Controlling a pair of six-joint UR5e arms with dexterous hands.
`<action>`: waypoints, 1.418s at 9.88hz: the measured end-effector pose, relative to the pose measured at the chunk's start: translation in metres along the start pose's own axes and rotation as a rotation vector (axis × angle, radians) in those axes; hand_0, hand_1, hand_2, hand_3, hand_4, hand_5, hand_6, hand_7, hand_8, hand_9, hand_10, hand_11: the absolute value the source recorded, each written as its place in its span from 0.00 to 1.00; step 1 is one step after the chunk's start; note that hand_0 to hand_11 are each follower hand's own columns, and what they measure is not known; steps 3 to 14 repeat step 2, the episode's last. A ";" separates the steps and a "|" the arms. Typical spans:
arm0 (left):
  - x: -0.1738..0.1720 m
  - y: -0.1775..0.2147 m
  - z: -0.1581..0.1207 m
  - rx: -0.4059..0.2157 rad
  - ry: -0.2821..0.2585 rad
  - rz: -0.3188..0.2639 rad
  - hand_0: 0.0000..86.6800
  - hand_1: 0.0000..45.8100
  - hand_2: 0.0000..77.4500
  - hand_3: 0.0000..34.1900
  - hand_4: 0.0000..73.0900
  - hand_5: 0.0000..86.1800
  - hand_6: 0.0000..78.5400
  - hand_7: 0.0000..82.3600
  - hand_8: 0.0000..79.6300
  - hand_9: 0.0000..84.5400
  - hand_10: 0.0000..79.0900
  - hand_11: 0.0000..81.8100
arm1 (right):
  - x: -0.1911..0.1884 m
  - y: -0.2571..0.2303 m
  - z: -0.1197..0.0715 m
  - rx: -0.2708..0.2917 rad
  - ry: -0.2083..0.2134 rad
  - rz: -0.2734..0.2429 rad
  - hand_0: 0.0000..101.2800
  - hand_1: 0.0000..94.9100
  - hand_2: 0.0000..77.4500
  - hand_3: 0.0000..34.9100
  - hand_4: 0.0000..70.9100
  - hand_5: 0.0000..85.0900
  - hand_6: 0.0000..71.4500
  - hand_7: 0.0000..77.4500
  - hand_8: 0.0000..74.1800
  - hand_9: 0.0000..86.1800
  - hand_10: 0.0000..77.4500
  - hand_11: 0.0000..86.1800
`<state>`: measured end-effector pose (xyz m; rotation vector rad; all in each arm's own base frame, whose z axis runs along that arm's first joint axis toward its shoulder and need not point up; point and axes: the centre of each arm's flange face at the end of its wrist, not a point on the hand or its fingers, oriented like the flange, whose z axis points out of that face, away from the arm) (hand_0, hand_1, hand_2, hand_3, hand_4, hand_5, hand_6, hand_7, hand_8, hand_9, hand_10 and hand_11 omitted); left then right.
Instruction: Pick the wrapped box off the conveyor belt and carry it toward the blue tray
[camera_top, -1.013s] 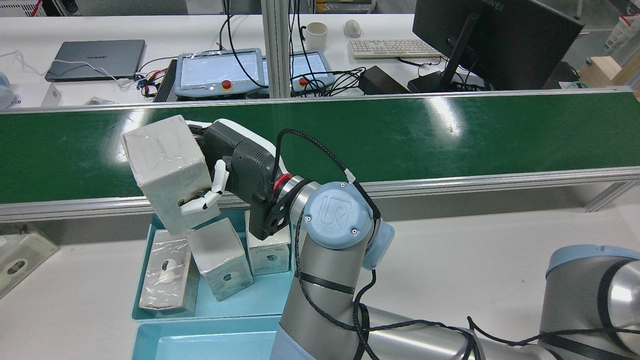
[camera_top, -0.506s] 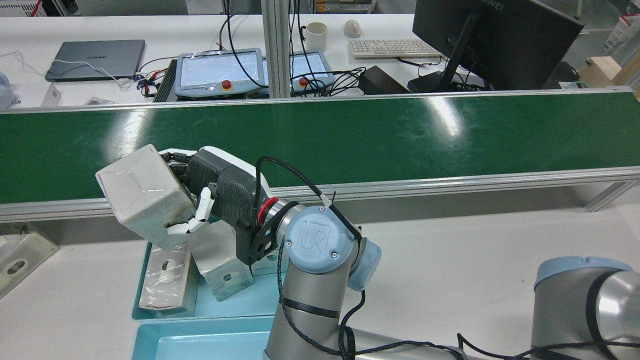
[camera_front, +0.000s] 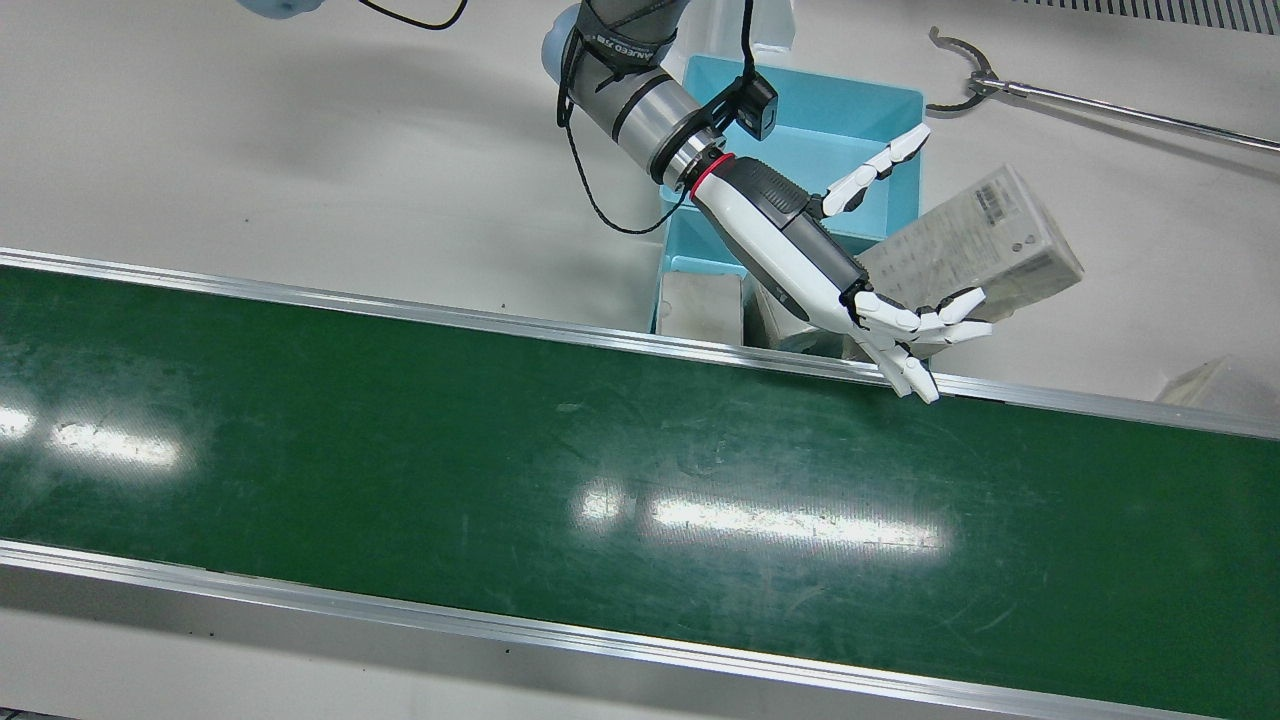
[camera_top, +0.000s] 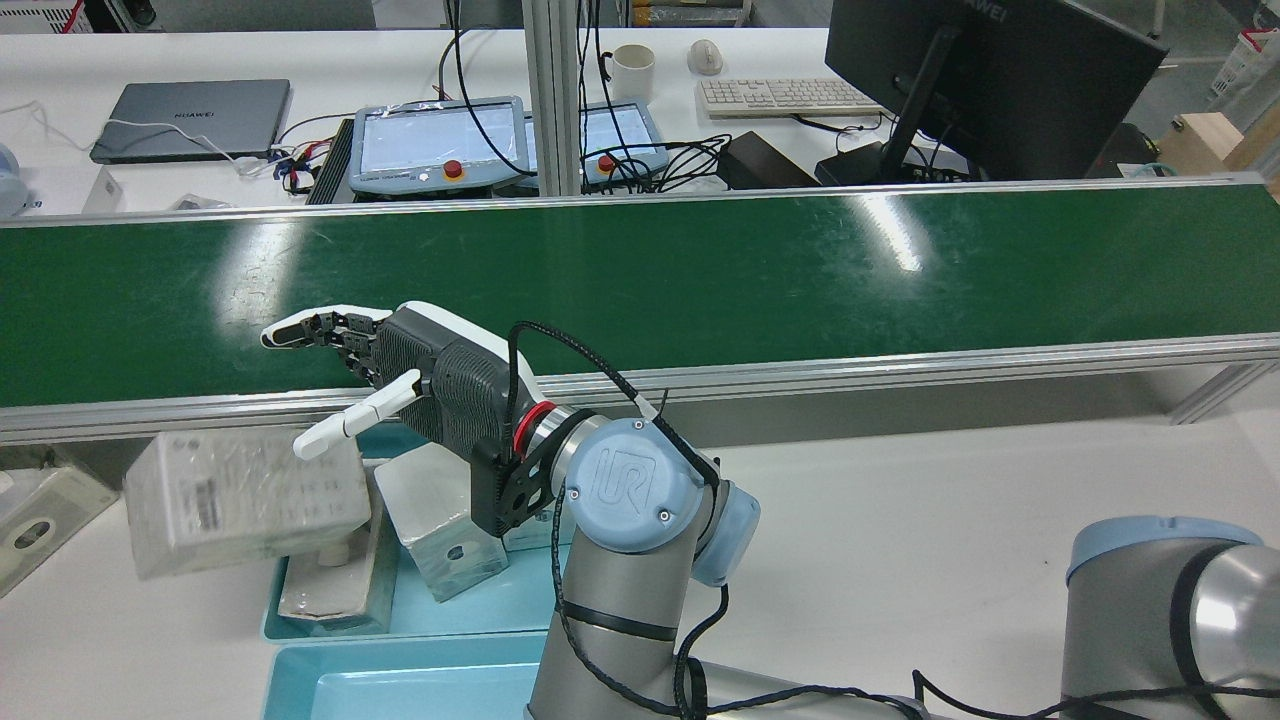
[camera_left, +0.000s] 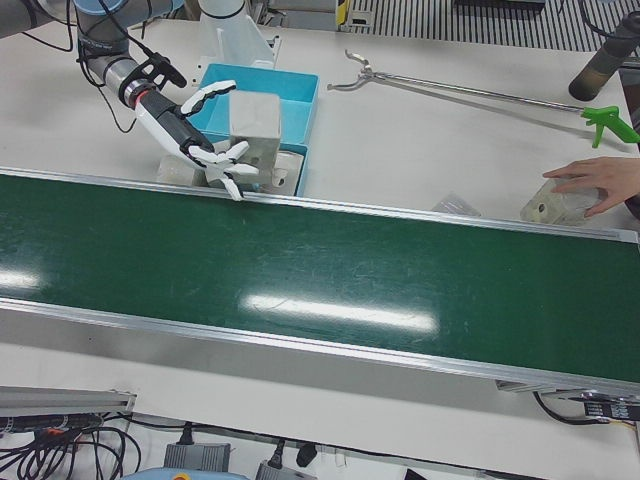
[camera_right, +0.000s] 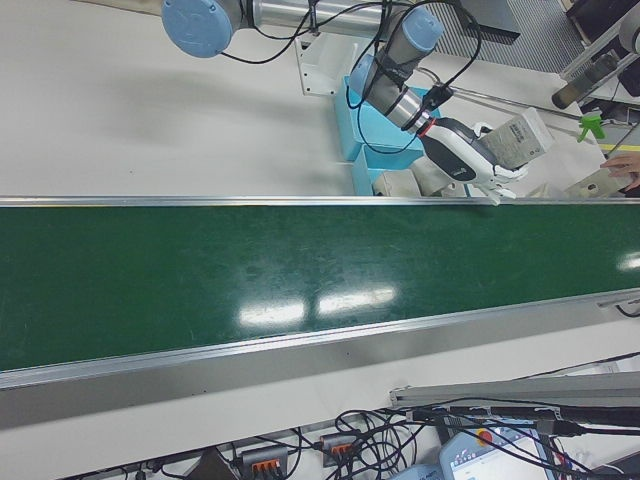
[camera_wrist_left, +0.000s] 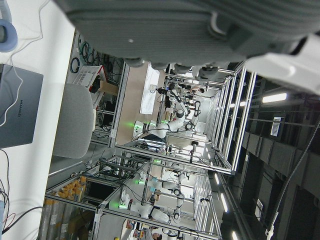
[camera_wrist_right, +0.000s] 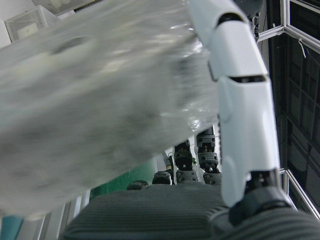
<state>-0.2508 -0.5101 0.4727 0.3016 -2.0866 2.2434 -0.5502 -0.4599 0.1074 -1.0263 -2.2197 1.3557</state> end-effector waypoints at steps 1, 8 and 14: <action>0.000 0.000 0.000 0.000 0.000 0.000 0.00 0.00 0.01 0.00 0.00 0.01 0.01 0.01 0.01 0.00 0.00 0.01 | 0.000 0.000 0.000 0.000 0.000 0.000 0.49 0.20 0.15 0.02 0.25 0.37 0.14 0.20 0.01 0.02 0.00 0.01; 0.000 0.000 0.000 0.000 0.000 0.000 0.00 0.00 0.01 0.00 0.00 0.01 0.01 0.01 0.01 0.00 0.01 0.01 | 0.000 0.000 -0.001 0.000 0.000 0.001 0.51 0.18 0.15 0.04 0.25 0.38 0.14 0.20 0.01 0.06 0.00 0.01; 0.000 0.000 0.000 0.000 0.000 0.000 0.00 0.00 0.01 0.00 0.00 0.01 0.01 0.01 0.01 0.00 0.01 0.01 | 0.000 0.000 -0.001 0.000 0.000 0.001 0.51 0.18 0.15 0.04 0.25 0.38 0.14 0.20 0.01 0.06 0.00 0.01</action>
